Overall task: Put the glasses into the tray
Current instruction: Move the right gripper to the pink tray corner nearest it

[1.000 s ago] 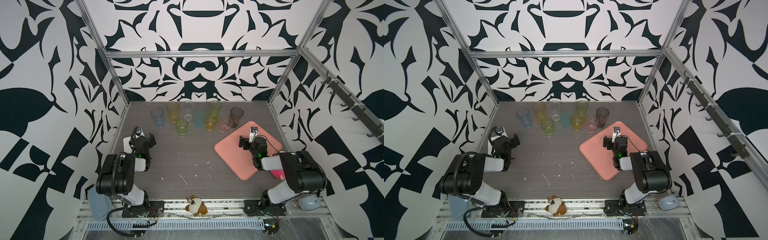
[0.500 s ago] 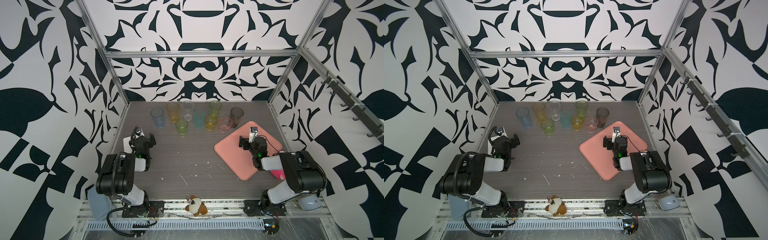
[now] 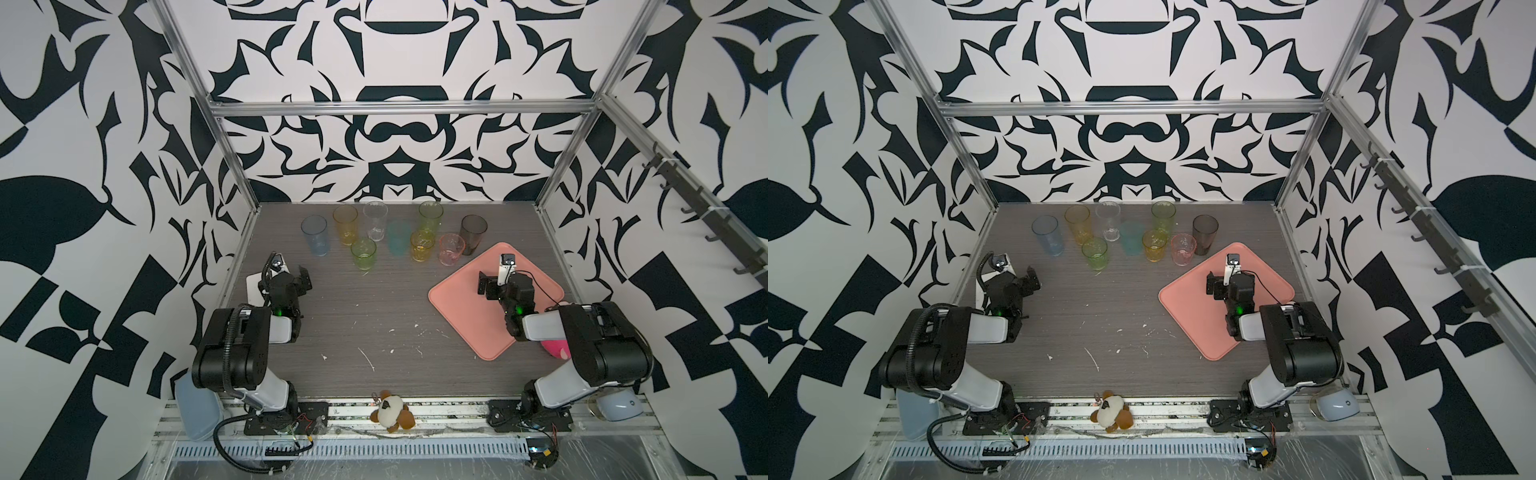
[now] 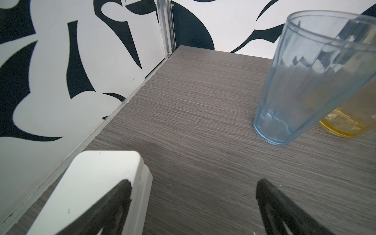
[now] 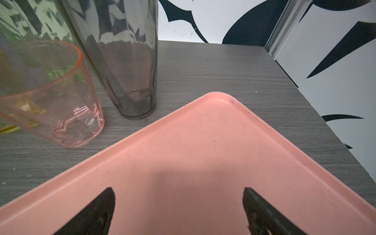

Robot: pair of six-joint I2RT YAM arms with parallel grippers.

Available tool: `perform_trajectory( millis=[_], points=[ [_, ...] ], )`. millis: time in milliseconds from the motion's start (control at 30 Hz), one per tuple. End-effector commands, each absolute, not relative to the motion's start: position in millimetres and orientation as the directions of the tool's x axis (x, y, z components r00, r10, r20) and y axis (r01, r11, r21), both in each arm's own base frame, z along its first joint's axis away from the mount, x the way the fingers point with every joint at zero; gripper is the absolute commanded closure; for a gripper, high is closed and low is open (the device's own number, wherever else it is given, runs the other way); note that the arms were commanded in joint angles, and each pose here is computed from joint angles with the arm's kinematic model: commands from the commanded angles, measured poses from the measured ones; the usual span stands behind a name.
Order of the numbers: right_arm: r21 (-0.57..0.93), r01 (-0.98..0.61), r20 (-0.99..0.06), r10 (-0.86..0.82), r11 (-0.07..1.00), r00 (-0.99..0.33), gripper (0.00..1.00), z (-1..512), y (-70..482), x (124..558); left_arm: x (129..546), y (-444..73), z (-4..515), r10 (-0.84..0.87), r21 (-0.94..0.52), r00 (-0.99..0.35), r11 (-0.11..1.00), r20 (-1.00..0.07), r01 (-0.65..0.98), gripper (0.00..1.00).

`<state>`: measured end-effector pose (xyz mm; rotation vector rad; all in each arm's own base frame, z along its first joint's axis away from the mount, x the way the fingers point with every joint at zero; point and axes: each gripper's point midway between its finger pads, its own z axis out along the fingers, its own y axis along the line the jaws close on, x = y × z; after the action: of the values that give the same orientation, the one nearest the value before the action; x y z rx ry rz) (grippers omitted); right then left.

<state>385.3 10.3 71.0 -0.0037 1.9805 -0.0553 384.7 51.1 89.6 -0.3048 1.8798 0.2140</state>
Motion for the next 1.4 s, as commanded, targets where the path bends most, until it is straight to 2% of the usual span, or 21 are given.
perform_trajectory(
  millis=[0, 200, 367, 500, 600, 700, 800, 900, 1100, 1367],
  points=[
    [-0.040, 0.032, -0.933, -0.026, 0.999, -0.360, 0.00, 85.5, 7.9, 385.8, 384.2, 51.5, 101.2, -0.117, -0.029, -0.266, 0.949, -0.957, -0.315, 0.00],
    [-0.035, 0.097, -0.943, -0.001, 0.995, -0.332, 0.00, 120.8, -2.8, 377.2, 366.4, 66.7, 134.8, -0.164, -0.046, -0.254, 0.909, -0.953, -0.415, 0.01],
    [0.050, 0.203, -0.942, 0.113, 0.978, -0.317, 0.00, 163.6, -15.4, 367.1, 348.1, 71.9, 184.7, -0.289, -0.190, -0.148, 0.862, -0.946, -0.470, 0.01],
    [0.189, 0.327, -0.875, 0.309, 0.926, -0.371, 0.00, 184.2, -22.8, 355.0, 323.1, 81.8, 200.2, -0.497, -0.334, -0.123, 0.726, -0.859, -0.601, 0.01],
    [0.262, 0.269, -0.814, 0.362, 0.927, -0.454, 0.00, 188.9, -2.9, 351.5, 322.0, 73.4, 206.0, -0.570, -0.383, -0.151, 0.702, -0.808, -0.600, 0.01],
    [0.320, 0.106, -0.761, 0.322, 0.942, -0.563, 0.01, 190.8, 31.3, 346.0, 329.1, 55.1, 214.1, -0.620, -0.458, -0.178, 0.716, -0.764, -0.526, 0.01],
    [0.410, 0.019, -0.689, 0.323, 0.912, -0.649, 0.00, 190.6, 58.3, 336.8, 335.1, 36.7, 222.7, -0.646, -0.515, -0.217, 0.733, -0.732, -0.444, 0.01],
    [0.450, -0.040, -0.637, 0.289, 0.892, -0.714, 0.00, 186.3, 82.4, 325.6, 341.3, 27.8, 227.0, -0.606, -0.497, -0.254, 0.779, -0.754, -0.382, 0.00],
    [0.328, -0.159, -0.577, 0.065, 0.931, -0.814, 0.00, 160.7, 132.9, 297.4, 343.2, 11.2, 220.8, -0.543, -0.481, -0.289, 0.837, -0.789, -0.259, 0.00],
    [0.138, -0.250, -0.518, -0.146, 0.958, -0.843, 0.00, 123.8, 176.7, 275.6, 347.7, -19.2, 218.4, -0.508, -0.510, -0.380, 0.854, -0.773, -0.106, 0.01]
  ],
)
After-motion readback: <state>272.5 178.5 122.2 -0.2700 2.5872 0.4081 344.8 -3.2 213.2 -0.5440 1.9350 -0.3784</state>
